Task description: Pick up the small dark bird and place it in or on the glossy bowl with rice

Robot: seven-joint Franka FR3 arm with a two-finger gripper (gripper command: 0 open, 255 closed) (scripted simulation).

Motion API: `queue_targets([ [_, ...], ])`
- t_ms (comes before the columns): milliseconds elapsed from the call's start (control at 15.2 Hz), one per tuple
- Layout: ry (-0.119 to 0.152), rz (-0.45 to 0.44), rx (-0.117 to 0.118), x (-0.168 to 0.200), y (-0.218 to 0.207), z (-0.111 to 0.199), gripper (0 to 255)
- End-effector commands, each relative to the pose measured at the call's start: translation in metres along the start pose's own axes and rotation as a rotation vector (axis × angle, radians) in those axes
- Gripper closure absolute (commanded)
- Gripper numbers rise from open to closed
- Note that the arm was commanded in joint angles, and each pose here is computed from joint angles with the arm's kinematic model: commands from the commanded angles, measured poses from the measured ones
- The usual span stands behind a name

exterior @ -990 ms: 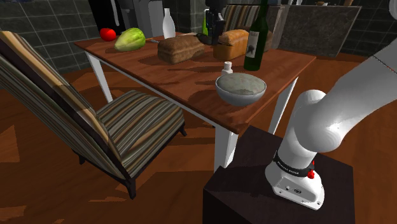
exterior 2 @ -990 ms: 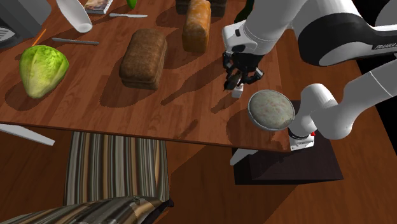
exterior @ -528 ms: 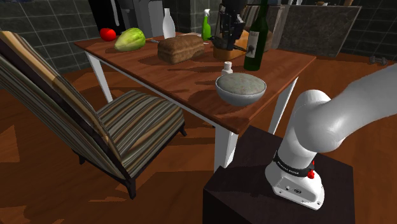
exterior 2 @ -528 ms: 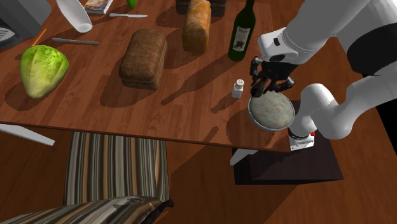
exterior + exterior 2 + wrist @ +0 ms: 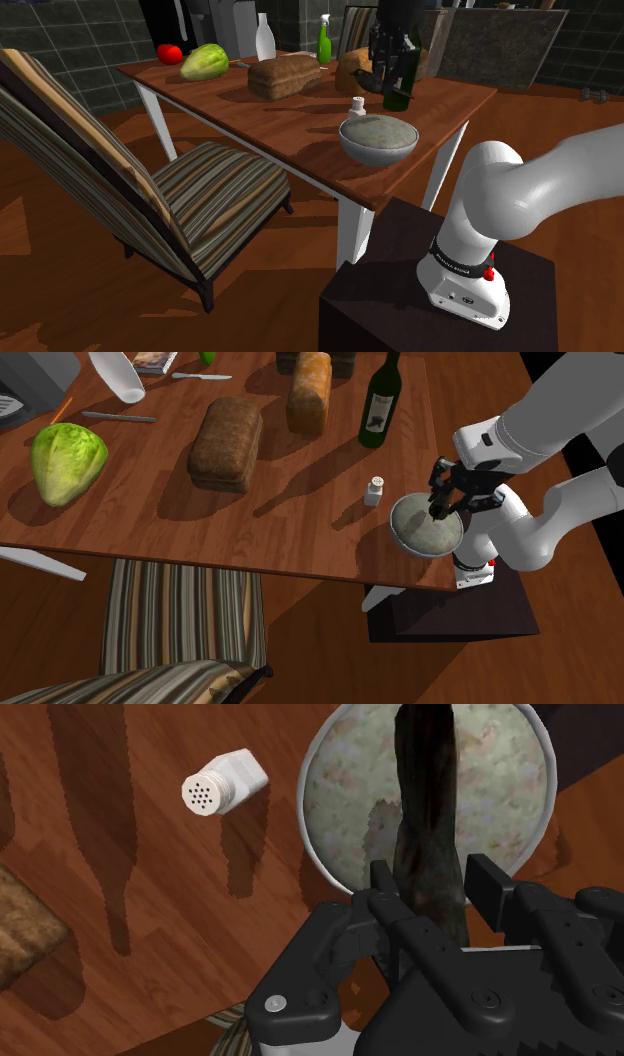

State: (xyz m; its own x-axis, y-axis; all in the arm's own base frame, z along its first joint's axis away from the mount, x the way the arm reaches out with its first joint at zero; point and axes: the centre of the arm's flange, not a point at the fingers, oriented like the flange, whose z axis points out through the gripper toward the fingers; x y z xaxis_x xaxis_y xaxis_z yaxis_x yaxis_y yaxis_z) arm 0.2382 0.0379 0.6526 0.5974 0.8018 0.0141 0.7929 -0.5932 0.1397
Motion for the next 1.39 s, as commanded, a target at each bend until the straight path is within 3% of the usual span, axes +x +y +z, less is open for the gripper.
queue_targets([
  [0, 0.0, 0.0, 0.0, -0.001, -0.002, 0.01, 255],
  [594, 0.0, 0.0, 0.0, -0.002, -0.009, 0.06, 255],
  [1122, 0.0, 0.0, 0.0, -0.002, -0.009, 0.06, 255],
  [1188, 0.0, 0.0, 0.0, -0.002, -0.009, 0.06, 0],
  [1320, 0.0, 0.0, 0.0, -0.002, -0.009, 0.06, 0],
])
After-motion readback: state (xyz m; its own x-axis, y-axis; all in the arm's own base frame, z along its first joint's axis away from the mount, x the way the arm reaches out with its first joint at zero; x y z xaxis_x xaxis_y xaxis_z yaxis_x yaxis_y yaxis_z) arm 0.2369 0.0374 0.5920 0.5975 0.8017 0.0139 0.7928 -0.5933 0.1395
